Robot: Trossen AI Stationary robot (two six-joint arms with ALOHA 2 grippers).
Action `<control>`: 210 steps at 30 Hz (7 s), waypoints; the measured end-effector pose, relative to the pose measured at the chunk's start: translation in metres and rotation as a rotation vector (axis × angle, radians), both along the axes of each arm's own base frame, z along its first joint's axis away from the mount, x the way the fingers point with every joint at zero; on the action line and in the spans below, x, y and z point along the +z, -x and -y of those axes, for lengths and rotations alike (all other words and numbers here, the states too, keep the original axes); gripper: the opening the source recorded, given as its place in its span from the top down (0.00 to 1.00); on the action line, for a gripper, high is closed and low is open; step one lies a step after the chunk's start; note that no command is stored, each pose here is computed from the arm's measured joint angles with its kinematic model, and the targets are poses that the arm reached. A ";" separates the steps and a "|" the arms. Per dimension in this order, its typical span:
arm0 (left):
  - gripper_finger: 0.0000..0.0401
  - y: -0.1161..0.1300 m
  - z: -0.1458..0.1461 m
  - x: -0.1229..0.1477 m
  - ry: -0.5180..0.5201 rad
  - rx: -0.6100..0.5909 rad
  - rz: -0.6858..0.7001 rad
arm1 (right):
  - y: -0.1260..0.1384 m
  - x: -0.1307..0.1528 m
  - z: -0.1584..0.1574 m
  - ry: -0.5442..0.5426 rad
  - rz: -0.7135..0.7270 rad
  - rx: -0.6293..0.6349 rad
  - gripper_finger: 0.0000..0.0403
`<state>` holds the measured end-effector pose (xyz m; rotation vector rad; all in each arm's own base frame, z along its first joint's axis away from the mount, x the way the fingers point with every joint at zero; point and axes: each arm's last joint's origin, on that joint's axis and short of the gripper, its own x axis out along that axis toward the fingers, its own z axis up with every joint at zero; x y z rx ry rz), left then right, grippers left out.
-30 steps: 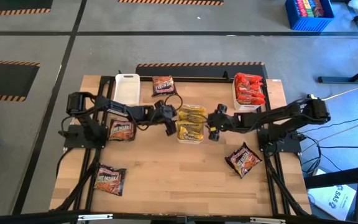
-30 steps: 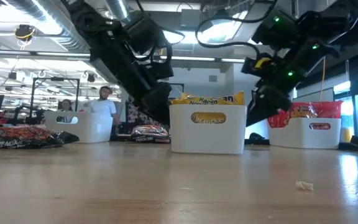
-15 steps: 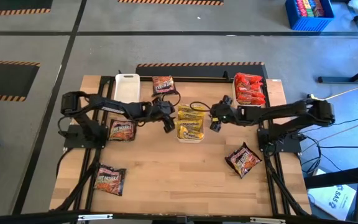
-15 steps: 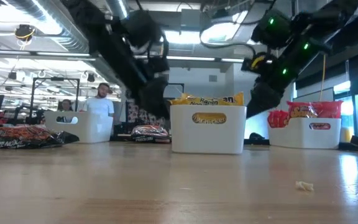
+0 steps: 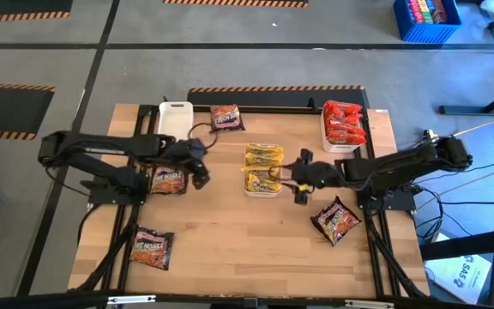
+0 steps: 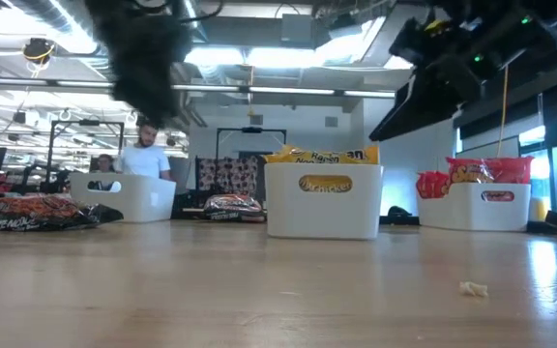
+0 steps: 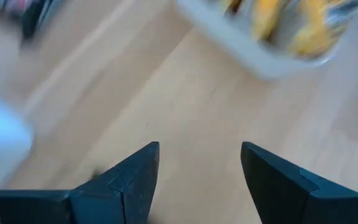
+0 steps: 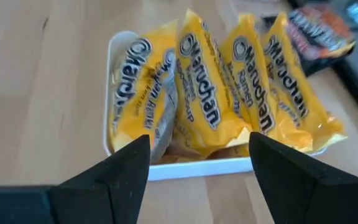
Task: Sort Maruchan noodles
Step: Put the black noodle pack into the white left bin
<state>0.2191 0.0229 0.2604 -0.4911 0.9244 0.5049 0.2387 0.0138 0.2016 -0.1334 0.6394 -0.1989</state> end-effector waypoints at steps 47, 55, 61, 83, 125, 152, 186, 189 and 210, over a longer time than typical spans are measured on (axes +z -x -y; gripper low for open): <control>0.45 -0.011 0.070 -0.110 0.064 -0.234 0.076 | -0.006 0.010 -0.049 -0.212 0.153 0.304 0.36; 0.45 -0.029 0.091 -0.086 0.054 -0.380 0.148 | -0.018 -0.007 -0.053 -0.300 0.126 0.287 0.36; 0.45 -0.017 0.090 -0.054 0.024 -0.200 -0.050 | -0.023 -0.016 -0.056 -0.395 0.104 0.273 0.36; 0.45 0.018 0.092 -0.123 0.142 -0.156 -0.098 | -0.028 -0.029 -0.058 -0.487 0.062 0.221 0.36; 0.45 -0.054 0.140 -0.153 -0.153 -0.550 0.254 | -0.080 -0.103 -0.075 -0.952 0.187 -0.183 0.36; 0.45 -0.049 0.140 -0.143 -0.059 -0.513 0.247 | -0.118 -0.105 -0.095 -0.770 0.188 0.040 0.76; 0.30 -0.061 0.068 -0.032 0.021 -0.624 0.416 | -0.147 -0.054 -0.078 -0.325 0.024 0.295 0.74; 0.30 -0.067 0.068 -0.028 0.015 -0.631 0.281 | -0.153 -0.046 -0.079 -0.295 0.023 0.315 0.74; 0.35 -0.081 0.080 -0.053 0.027 -0.677 0.059 | -0.161 -0.036 -0.076 -0.171 0.037 0.271 0.74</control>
